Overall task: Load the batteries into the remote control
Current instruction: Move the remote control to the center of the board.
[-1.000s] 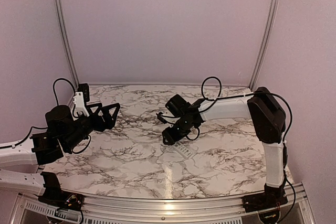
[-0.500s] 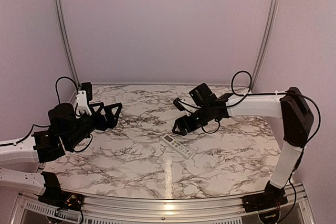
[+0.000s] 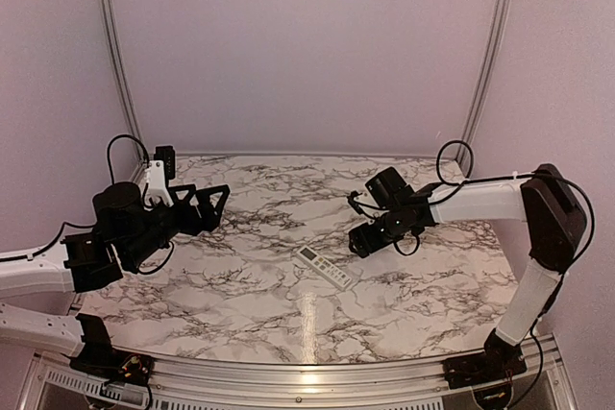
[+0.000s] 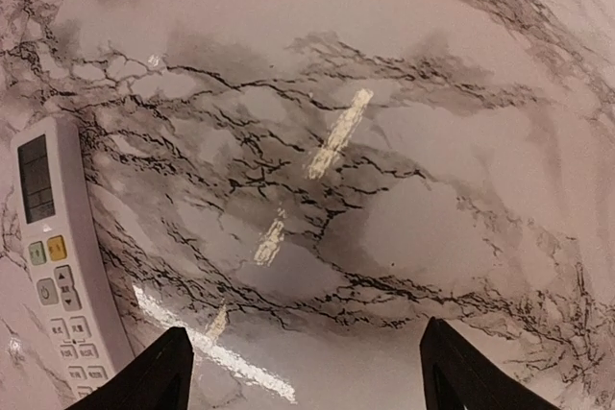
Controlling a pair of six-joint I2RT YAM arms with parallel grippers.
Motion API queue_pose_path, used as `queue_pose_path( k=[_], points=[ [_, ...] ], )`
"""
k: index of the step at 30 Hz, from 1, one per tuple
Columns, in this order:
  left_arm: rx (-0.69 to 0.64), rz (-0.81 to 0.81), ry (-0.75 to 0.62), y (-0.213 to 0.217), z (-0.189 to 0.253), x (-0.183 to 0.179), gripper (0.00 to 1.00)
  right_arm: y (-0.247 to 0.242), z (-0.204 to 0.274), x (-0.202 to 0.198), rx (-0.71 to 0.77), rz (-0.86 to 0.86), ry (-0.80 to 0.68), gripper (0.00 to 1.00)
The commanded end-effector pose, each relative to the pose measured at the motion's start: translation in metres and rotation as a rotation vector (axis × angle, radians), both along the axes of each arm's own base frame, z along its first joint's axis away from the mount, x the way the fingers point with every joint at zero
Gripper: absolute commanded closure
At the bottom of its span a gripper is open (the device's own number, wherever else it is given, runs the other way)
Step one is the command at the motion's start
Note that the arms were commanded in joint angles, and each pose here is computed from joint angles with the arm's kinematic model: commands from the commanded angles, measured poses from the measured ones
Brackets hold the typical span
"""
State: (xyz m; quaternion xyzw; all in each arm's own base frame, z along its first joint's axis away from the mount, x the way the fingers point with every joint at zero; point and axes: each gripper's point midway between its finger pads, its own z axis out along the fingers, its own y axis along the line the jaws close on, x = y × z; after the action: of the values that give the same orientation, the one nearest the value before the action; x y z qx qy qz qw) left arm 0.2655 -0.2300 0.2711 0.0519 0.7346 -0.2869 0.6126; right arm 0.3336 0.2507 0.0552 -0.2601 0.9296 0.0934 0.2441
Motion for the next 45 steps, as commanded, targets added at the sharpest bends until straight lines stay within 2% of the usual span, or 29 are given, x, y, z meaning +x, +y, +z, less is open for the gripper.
queue_pose_path(
  k=[1, 7, 14, 25, 35, 45],
  points=[
    [0.002, -0.017, 0.009, -0.006, 0.005, 0.003, 0.01, -0.007, -0.011, -0.003, -0.072, 0.004, -0.004, 0.20],
    [0.007, -0.017, 0.010, -0.008, 0.006, 0.003, 0.01, -0.002, -0.034, -0.022, -0.114, 0.037, 0.054, 0.20],
    [-0.001, -0.017, 0.004, -0.007, 0.008, 0.003, 0.01, 0.012, -0.038, -0.045, -0.114, 0.078, 0.079, 0.20],
    [-0.005, -0.019, 0.010, -0.003, 0.005, 0.000, 0.01, 0.057, -0.038, -0.087, 0.011, 0.192, 0.147, 0.20],
    [0.019, -0.033, 0.051, -0.013, -0.002, 0.004, 0.01, 0.079, -0.038, -0.100, 0.058, 0.247, 0.165, 0.19],
    [0.095, -0.079, 0.134, -0.036, -0.015, 0.012, 0.01, 0.090, -0.016, -0.103, 0.149, 0.286, 0.140, 0.19]
  ],
)
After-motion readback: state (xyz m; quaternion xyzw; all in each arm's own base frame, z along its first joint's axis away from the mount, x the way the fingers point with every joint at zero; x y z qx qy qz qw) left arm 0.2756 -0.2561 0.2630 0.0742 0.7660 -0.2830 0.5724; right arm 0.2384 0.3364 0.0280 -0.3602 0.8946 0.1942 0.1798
